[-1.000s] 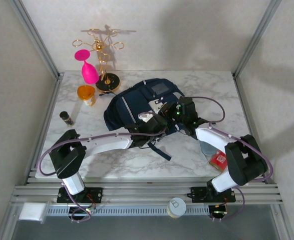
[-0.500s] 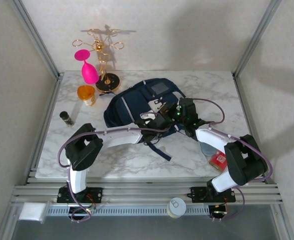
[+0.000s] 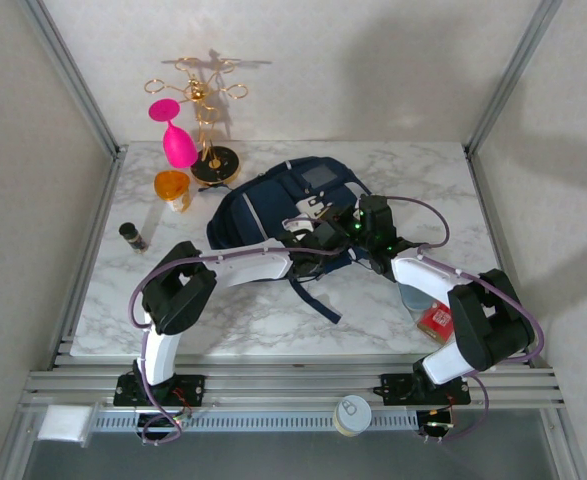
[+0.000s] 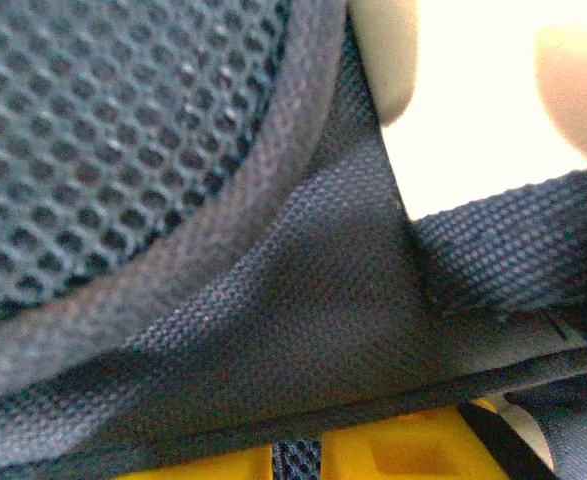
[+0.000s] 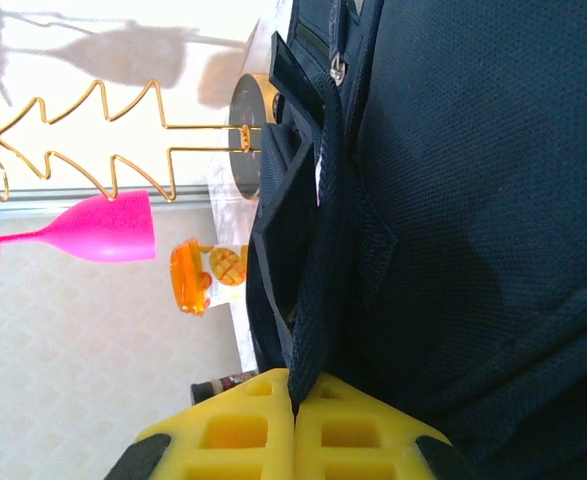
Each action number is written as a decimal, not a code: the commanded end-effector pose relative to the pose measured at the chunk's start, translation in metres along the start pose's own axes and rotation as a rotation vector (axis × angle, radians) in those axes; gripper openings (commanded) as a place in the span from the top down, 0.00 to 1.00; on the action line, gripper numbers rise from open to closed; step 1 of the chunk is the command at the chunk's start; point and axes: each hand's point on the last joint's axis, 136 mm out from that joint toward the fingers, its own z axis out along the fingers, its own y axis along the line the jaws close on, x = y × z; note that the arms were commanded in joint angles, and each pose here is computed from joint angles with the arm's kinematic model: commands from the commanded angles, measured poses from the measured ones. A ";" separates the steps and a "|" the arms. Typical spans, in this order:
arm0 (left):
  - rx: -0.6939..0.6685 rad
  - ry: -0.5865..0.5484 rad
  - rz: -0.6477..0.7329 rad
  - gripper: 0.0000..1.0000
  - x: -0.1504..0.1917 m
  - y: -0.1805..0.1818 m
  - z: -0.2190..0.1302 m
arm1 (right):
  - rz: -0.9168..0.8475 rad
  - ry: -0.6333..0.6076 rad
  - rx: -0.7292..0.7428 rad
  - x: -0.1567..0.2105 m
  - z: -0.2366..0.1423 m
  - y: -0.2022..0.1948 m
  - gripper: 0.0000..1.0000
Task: Pack the student bag
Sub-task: Unzip the student bag at the center of the table.
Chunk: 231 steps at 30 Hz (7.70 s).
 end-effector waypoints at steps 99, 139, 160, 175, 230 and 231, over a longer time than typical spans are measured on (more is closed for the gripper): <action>0.249 0.137 0.404 1.00 -0.021 0.043 -0.089 | -0.059 0.016 0.099 0.046 0.007 0.031 0.52; 0.193 0.084 0.343 1.00 -0.047 0.112 -0.099 | -0.191 0.158 0.136 0.047 -0.046 0.007 0.35; 0.247 0.078 0.334 1.00 -0.046 0.102 -0.100 | -0.165 0.037 0.147 0.091 -0.011 0.046 0.34; 0.223 0.024 0.311 1.00 -0.059 0.101 -0.098 | -0.159 -0.092 0.213 0.086 0.040 0.017 0.72; 0.222 0.046 0.318 1.00 -0.027 0.106 -0.095 | -0.316 0.055 0.122 0.105 0.035 0.025 0.82; 0.213 0.041 0.312 1.00 -0.029 0.109 -0.097 | -0.334 0.076 0.121 0.109 0.035 0.028 0.89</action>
